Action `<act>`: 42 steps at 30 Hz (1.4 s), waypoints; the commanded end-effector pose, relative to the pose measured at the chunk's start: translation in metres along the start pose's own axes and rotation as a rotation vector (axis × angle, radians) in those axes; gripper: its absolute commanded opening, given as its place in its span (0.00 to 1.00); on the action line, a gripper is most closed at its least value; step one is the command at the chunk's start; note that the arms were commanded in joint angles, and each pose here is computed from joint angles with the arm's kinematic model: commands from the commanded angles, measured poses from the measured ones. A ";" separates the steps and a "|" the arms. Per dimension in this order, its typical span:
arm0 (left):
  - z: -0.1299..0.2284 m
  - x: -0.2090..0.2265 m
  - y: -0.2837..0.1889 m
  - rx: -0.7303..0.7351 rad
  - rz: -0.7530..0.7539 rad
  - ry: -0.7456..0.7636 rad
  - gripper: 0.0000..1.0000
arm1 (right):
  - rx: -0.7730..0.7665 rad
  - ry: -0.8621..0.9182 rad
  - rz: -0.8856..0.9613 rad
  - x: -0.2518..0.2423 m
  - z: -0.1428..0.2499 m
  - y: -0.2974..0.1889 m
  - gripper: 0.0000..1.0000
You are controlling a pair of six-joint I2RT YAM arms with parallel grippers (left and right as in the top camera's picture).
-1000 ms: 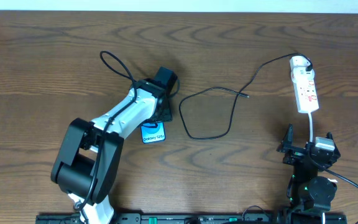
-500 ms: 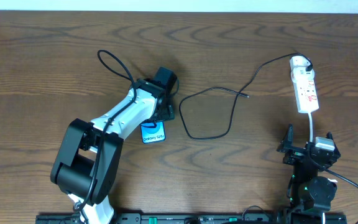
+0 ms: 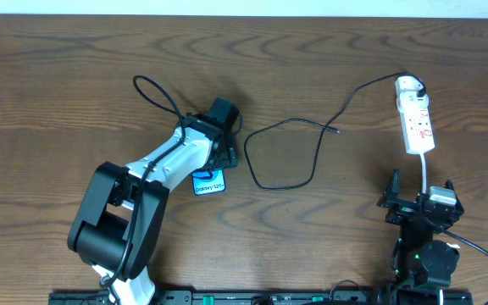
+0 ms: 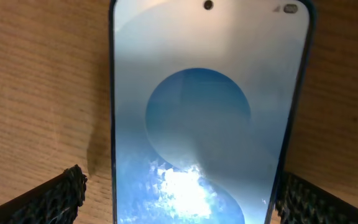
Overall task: Plug charger to phone and switch on socket
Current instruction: 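Lower the left gripper and grasp the phone's bottom edge, then lift the phone with the left gripper and tilt it upright rightward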
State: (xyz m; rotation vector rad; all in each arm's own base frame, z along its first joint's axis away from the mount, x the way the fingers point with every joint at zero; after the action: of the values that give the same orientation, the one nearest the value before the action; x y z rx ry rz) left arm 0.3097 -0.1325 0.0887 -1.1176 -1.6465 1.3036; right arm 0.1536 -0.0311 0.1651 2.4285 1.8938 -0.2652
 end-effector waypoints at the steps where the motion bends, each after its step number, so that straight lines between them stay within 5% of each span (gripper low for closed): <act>1: 0.007 0.005 0.005 0.042 0.003 0.074 0.98 | -0.001 -0.014 0.009 -0.001 0.000 0.000 0.99; 14: 0.003 0.020 0.016 0.082 0.037 0.025 0.97 | -0.001 -0.014 0.009 -0.001 0.000 0.000 0.99; 29: 0.001 0.019 0.016 0.071 0.047 0.022 0.74 | -0.001 -0.014 0.009 -0.001 0.000 0.000 0.99; 42: -0.007 0.013 0.000 0.054 0.079 0.018 0.72 | -0.001 -0.014 0.009 -0.001 0.000 0.000 0.99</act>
State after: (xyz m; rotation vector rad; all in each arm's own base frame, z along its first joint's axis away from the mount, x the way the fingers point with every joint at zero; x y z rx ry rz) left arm 0.3123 -0.1192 0.0864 -1.1678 -1.5653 1.3774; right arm 0.1536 -0.0311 0.1651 2.4283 1.8937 -0.2656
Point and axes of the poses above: each gripper's point midway between its finger pads, its own y axis out along the fingers, its own x axis along the line the jaws close on, z = x × y, the point moved 9 cm from there along -y, back along the fingers, and after that the axes turned 8 degrees about -y, right-handed, at the moved point
